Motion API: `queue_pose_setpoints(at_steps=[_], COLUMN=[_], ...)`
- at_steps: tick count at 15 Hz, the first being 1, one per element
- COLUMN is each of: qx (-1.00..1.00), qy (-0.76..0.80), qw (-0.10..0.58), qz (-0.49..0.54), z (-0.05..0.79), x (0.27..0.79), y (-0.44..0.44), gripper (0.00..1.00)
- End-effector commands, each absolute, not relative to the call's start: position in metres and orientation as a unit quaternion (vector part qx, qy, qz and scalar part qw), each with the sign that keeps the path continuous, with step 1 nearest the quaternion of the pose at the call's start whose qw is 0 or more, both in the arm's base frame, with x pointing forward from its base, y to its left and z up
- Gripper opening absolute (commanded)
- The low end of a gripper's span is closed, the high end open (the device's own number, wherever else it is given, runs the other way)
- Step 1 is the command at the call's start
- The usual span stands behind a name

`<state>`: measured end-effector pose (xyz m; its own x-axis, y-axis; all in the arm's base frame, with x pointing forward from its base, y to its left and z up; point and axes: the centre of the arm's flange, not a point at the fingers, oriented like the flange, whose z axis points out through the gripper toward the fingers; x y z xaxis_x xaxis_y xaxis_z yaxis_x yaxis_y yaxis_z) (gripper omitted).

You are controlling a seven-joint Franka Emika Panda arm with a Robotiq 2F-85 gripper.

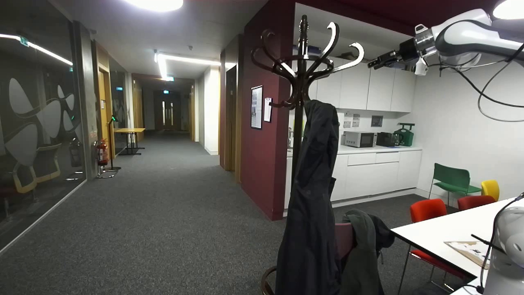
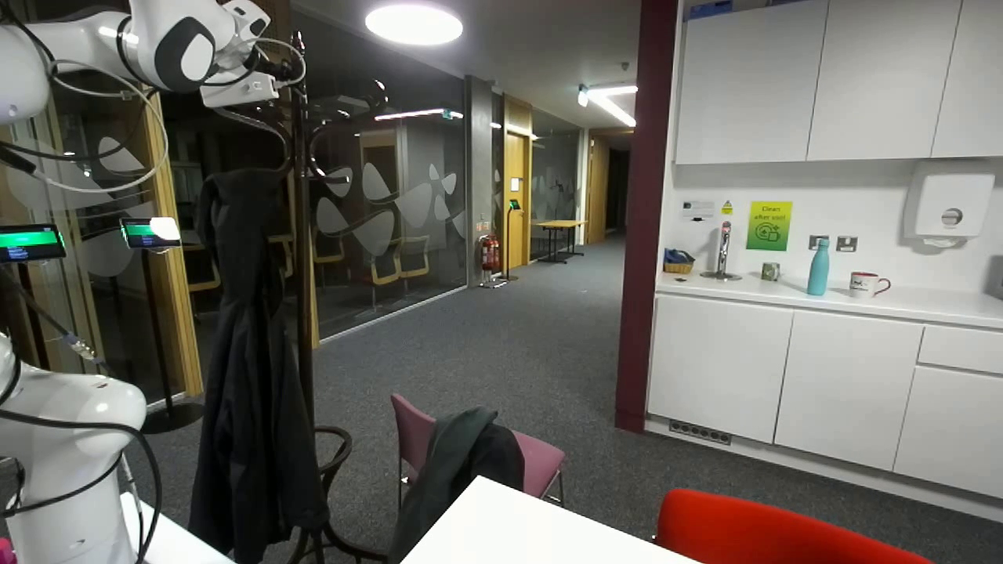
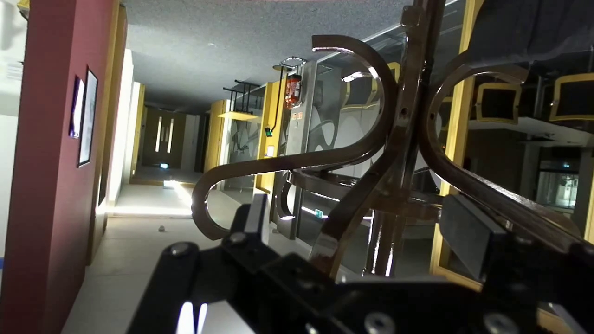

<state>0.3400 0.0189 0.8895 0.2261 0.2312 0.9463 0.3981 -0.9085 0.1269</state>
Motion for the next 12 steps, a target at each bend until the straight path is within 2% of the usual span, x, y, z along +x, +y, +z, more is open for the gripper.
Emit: queue_pose_setpoints(at_steps=[1,12], qx=[-0.769,-0.755], qy=[-0.207,-0.193], qw=[0.056,0.037], qz=[-0.602,-0.625], z=[0.899,0.913], x=[0.342,0.342], y=[0.02,0.012], gripper=[1.0,1.0])
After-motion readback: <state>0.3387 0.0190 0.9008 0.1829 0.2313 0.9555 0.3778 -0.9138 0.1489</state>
